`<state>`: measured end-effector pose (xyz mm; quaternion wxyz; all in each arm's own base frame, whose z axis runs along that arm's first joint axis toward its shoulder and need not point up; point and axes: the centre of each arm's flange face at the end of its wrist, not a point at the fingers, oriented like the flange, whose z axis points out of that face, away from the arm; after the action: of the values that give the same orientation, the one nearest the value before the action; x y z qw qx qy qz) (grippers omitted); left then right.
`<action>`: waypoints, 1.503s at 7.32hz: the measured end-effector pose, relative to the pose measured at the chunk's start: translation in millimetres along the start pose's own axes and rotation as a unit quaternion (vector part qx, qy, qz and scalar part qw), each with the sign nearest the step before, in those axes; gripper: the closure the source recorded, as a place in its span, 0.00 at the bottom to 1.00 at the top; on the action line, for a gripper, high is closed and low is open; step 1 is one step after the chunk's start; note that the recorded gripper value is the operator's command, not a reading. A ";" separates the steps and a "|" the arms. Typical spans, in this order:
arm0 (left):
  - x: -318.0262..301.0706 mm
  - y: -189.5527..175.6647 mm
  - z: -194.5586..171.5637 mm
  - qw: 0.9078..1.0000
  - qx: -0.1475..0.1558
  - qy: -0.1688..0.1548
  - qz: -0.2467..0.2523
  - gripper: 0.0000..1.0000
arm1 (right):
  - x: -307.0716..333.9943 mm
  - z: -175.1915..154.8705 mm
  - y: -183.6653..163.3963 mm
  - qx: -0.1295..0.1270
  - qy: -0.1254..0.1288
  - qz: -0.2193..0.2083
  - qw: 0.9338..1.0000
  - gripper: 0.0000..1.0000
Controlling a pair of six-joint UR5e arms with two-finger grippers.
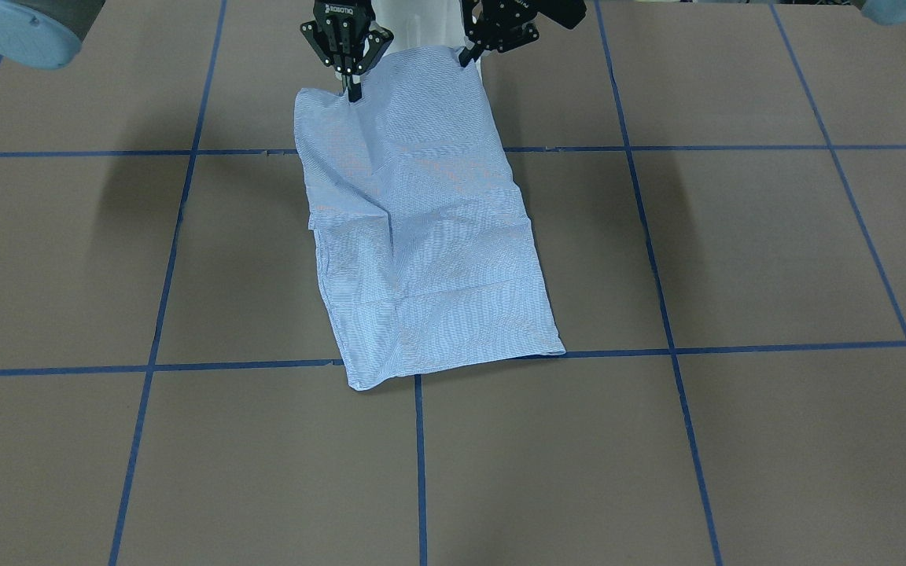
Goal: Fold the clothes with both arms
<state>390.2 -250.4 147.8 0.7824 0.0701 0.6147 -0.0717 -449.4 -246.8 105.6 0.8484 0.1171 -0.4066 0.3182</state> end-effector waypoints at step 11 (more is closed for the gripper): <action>-101.4 -272.0 168.5 0.974 0.129 -0.179 0.053 1.00 | -140.0 241.4 -86.4 0.072 0.034 -0.007 0.997 1.00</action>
<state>472.9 -547.6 280.0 0.8669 0.1887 0.4454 -0.1204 -608.4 -486.0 158.8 0.8535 0.1699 -0.3525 0.3442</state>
